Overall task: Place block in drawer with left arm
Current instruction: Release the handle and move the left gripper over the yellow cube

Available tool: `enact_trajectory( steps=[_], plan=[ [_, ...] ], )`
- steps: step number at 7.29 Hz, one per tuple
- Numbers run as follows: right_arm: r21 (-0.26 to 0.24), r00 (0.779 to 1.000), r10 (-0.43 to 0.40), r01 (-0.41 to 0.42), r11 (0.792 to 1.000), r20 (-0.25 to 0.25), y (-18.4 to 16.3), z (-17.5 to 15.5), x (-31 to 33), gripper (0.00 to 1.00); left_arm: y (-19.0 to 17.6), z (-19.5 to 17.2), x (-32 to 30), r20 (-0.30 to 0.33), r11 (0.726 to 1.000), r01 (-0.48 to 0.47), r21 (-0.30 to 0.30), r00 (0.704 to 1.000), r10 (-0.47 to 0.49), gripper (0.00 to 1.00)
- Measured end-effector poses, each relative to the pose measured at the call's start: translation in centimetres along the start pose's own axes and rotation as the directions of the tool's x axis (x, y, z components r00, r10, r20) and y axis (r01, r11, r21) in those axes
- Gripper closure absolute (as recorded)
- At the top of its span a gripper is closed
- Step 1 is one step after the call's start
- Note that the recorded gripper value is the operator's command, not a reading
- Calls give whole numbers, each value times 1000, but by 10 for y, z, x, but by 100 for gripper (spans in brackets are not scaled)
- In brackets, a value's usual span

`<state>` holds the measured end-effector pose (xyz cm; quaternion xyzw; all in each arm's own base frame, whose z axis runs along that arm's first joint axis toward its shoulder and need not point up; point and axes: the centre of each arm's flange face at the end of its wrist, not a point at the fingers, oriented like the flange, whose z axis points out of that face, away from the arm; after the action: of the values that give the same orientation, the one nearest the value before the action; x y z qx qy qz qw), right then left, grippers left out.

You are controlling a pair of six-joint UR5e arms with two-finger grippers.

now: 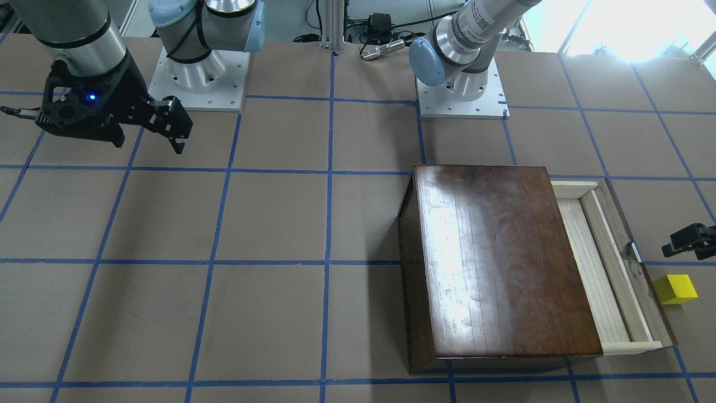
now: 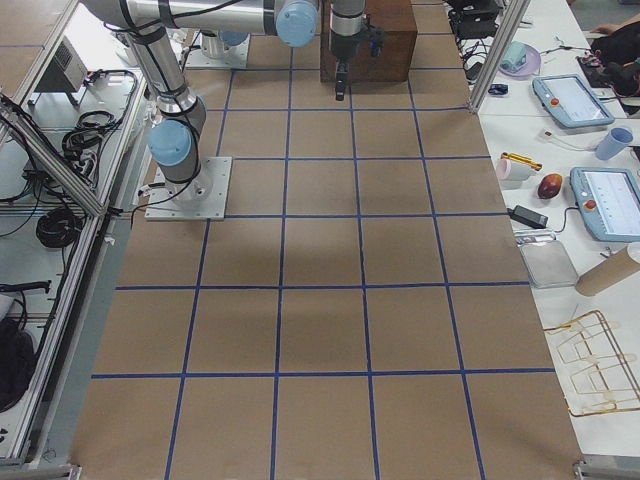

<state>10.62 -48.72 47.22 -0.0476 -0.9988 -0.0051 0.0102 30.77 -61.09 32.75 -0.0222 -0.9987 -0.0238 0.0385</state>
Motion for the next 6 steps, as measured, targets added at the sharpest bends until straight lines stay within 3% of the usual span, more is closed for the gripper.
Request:
enact_trajectory(
  steps=[2, 6],
  plan=[
    [0, 1000, 0, 0, 1000, 0, 0, 0, 0, 0, -11, 15, -17, 45, 1000, -28, 9, 999, 28, 18],
    [0, 1000, 0, 0, 1000, 0, 0, 0, 0, 0, -17, 57, -59, 77, 998, -56, 25, 996, 54, 17]
  ],
)
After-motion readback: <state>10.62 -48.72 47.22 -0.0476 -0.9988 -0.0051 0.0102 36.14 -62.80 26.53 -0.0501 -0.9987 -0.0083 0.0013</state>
